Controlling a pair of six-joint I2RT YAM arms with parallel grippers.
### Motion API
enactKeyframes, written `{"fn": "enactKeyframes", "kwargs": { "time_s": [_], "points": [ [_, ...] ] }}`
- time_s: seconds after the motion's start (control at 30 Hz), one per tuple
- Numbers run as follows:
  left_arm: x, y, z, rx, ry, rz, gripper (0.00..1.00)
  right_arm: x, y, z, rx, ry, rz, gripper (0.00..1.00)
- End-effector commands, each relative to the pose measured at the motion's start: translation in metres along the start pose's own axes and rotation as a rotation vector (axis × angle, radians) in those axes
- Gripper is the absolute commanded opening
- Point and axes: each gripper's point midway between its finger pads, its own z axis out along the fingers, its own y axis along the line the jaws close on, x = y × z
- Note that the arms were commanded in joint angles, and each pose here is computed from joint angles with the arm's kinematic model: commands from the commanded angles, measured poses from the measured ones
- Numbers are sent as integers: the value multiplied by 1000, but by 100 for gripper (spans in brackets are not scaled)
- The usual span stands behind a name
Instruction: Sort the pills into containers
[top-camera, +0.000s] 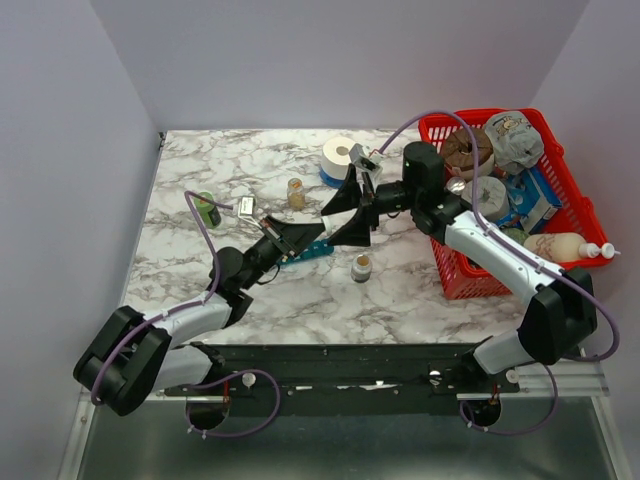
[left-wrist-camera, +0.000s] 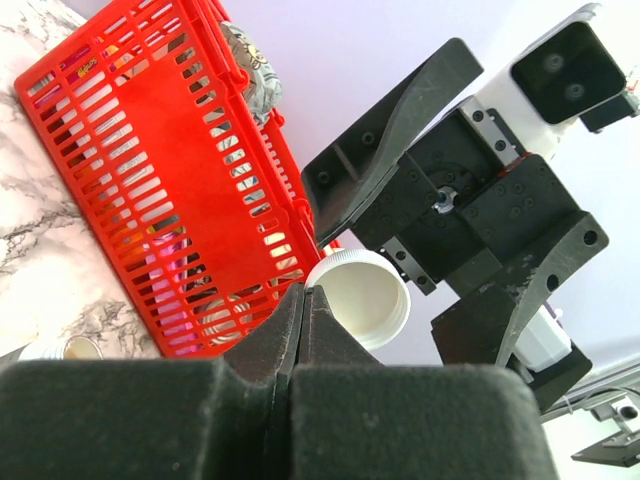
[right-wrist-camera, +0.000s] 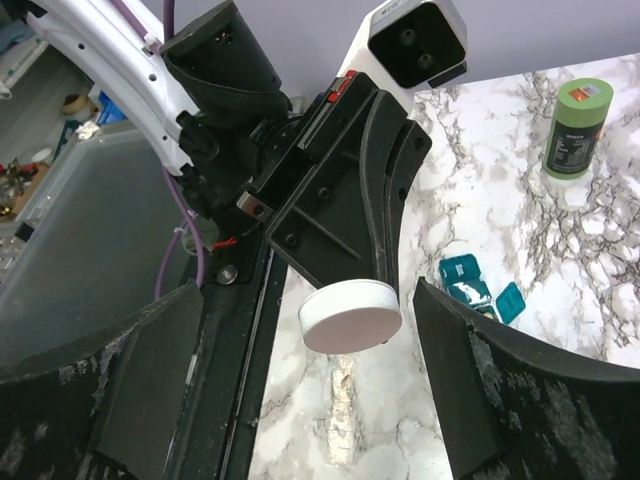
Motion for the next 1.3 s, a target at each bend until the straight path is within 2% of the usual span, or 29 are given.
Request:
{"fn": "enactKeyframes", "kwargs": {
  "time_s": [0.0,0.47,0.67,0.77,0.87,0.9,1.0,1.03,1.07,1.13,1.17,1.27],
  "points": [
    [-36,-130,-27,521,-170,91,0,2,3,5,-35,-11,12,93],
    [-41,-137,-30,534,-196,66,0,6,3,8,-66,-5,35,77],
    [-41,-135,-29,531,-192,59,0,5,7,12,-99,-3,41,59],
    [-41,-135,-29,529,-194,55,0,5,11,15,-118,1,43,56],
    [-41,-135,-28,530,-190,53,0,6,13,17,-136,5,43,43],
    [-41,-135,-29,530,-190,53,0,7,13,18,-142,6,42,35],
    [-40,-132,-28,520,-184,43,0,5,15,17,-145,5,36,26],
    [-40,-130,-28,516,-182,39,4,4,15,17,-144,4,29,25],
    [-38,-127,-28,508,-179,33,17,4,15,17,-139,4,29,24],
    [-39,-121,-28,491,-178,24,29,1,15,16,-130,3,1,23],
    [-37,-115,-30,474,-176,22,45,2,16,15,-123,10,7,23],
    [-38,-102,-33,430,-171,32,64,0,14,11,-92,14,-22,23]
  ]
}}
